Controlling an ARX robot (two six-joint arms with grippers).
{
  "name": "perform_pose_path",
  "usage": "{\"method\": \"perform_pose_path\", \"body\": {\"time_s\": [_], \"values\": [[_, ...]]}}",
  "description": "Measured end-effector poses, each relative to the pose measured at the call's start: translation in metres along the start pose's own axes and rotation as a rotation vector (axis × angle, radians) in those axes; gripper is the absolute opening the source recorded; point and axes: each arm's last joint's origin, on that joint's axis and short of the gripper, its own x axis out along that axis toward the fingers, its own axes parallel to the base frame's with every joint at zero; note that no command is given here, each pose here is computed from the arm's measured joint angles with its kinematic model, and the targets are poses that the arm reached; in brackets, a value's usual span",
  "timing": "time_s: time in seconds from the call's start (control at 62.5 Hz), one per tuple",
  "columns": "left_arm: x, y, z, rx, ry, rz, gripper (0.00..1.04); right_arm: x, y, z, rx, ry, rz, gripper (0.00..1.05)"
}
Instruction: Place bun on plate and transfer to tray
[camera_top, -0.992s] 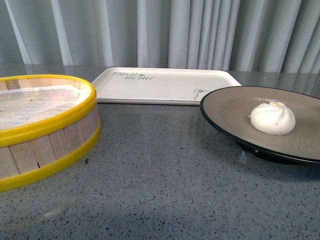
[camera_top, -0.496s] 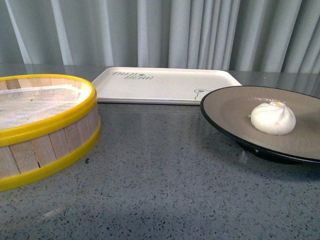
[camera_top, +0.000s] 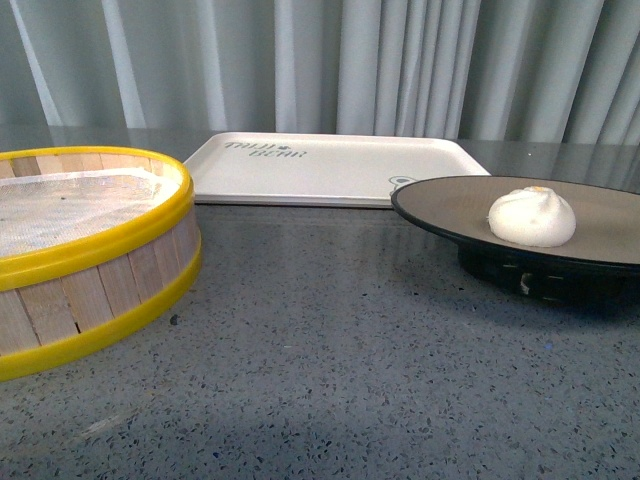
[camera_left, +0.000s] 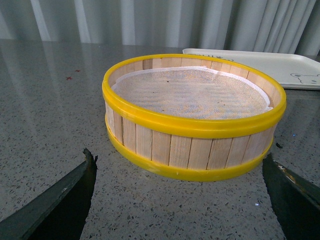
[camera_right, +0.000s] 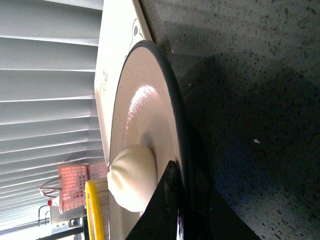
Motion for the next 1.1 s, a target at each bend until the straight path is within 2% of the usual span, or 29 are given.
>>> {"method": "perform_pose_path", "body": {"time_s": [0.144, 0.336, 0.512, 0.72, 0.976, 1.104], "values": [[0.0, 0.0, 0.0, 0.0, 0.0, 0.0, 0.98, -0.004, 0.009, -0.003, -0.045, 0.001, 0.039, 0.02], [0.0, 0.0, 0.0, 0.0, 0.0, 0.0, 0.98, -0.018, 0.042, -0.012, -0.153, 0.027, 0.168, 0.02], [0.0, 0.0, 0.0, 0.0, 0.0, 0.0, 0.98, -0.023, 0.071, -0.001, -0.222, -0.025, 0.243, 0.02], [0.0, 0.0, 0.0, 0.0, 0.0, 0.0, 0.98, 0.011, 0.095, 0.034, -0.254, -0.051, 0.265, 0.02], [0.0, 0.0, 0.0, 0.0, 0.0, 0.0, 0.98, 0.077, 0.106, 0.076, -0.19, -0.036, 0.225, 0.02], [0.0, 0.0, 0.0, 0.0, 0.0, 0.0, 0.98, 0.12, 0.121, 0.096, -0.158, -0.025, 0.215, 0.02]]}}
